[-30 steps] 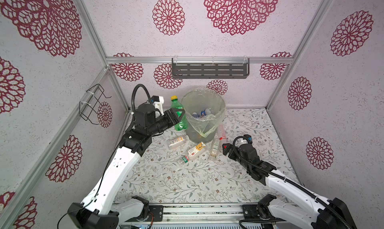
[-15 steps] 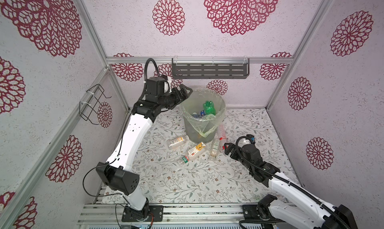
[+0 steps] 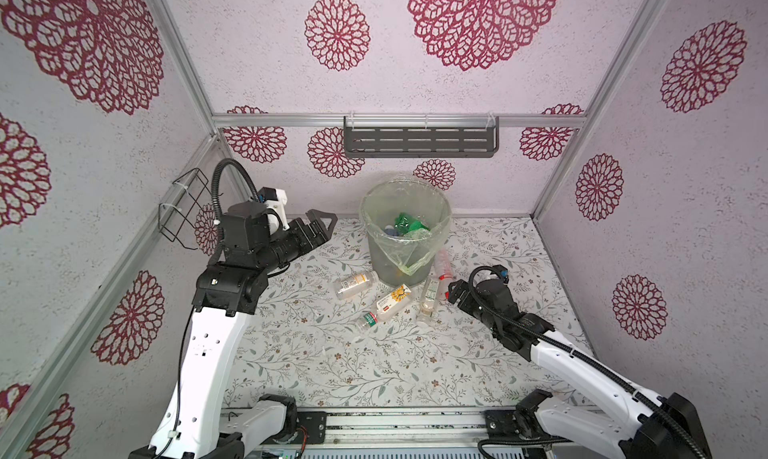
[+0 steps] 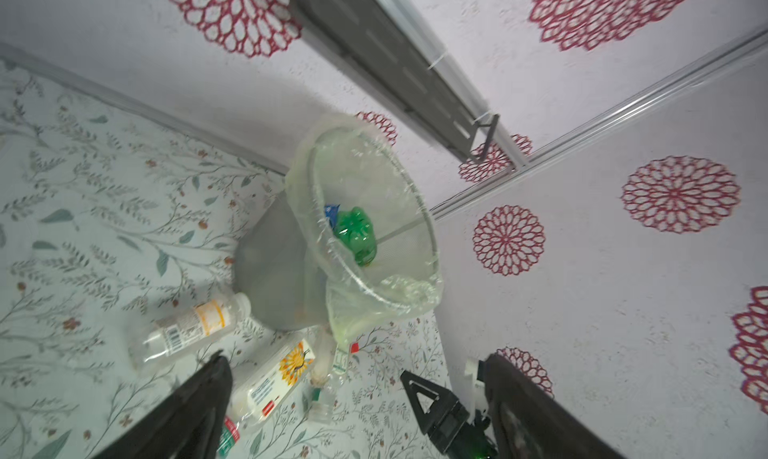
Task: Throw the plastic bottles in the bin
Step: 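Withdraw the left gripper from the bin while the right gripper moves toward the red-capped bottle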
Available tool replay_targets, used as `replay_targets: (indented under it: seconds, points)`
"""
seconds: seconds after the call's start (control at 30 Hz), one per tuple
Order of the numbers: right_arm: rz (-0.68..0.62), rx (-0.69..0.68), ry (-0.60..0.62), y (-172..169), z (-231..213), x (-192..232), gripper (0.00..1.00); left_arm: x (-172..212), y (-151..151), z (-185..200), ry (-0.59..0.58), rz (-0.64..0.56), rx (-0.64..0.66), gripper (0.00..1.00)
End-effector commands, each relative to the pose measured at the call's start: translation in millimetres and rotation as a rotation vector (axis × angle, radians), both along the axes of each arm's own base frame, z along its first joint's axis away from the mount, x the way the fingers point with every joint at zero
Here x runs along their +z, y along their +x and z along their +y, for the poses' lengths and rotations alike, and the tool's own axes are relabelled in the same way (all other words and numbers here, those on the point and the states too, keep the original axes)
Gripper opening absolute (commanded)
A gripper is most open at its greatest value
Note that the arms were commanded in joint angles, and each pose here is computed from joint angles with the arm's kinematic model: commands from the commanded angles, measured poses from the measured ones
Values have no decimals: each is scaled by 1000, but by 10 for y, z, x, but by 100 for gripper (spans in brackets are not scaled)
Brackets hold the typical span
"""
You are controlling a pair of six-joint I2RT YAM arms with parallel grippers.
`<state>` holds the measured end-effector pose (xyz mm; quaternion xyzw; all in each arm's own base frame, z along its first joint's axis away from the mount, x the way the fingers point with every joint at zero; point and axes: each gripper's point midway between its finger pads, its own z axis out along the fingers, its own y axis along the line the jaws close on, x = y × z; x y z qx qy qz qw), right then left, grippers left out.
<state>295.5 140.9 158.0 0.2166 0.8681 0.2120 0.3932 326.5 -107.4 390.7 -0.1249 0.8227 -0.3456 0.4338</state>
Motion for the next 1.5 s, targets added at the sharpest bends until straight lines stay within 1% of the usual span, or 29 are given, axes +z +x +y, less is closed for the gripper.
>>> replay_targets:
  seconds: [0.0,0.13,0.27,0.4,0.57,0.67,0.73,0.83,1.0,1.2,1.37,1.47]
  points:
    - [35,-90,-10,-14,-141,3,99,-211,-100,63,35,29,7,97]
    - [57,-100,-5,-59,-165,-57,99,-370,-218,57,27,40,-4,97]
    - [52,-86,47,-55,-91,-63,99,-489,-328,64,19,46,-6,97]
    - [64,-51,21,-20,-35,-38,99,-620,-420,104,8,50,18,97]
    - [80,-22,-6,-4,1,-109,99,-828,-425,141,28,77,36,97]
    - [83,0,-50,14,1,-173,99,-995,-417,139,17,113,43,97]
    - [74,37,-83,42,34,-194,99,-1096,-445,113,11,135,27,97]
    - [73,76,-149,105,58,-228,99,-1250,-512,138,41,177,25,97]
    - [82,221,-198,198,284,-209,99,-1488,-576,177,48,213,45,97]
    - [77,260,-271,322,312,-200,99,-1629,-654,207,64,231,52,97]
    - [48,295,-318,458,320,-165,99,-1681,-670,217,71,244,54,97]
    - [55,313,-348,537,286,-204,99,-1716,-676,221,73,251,56,97]
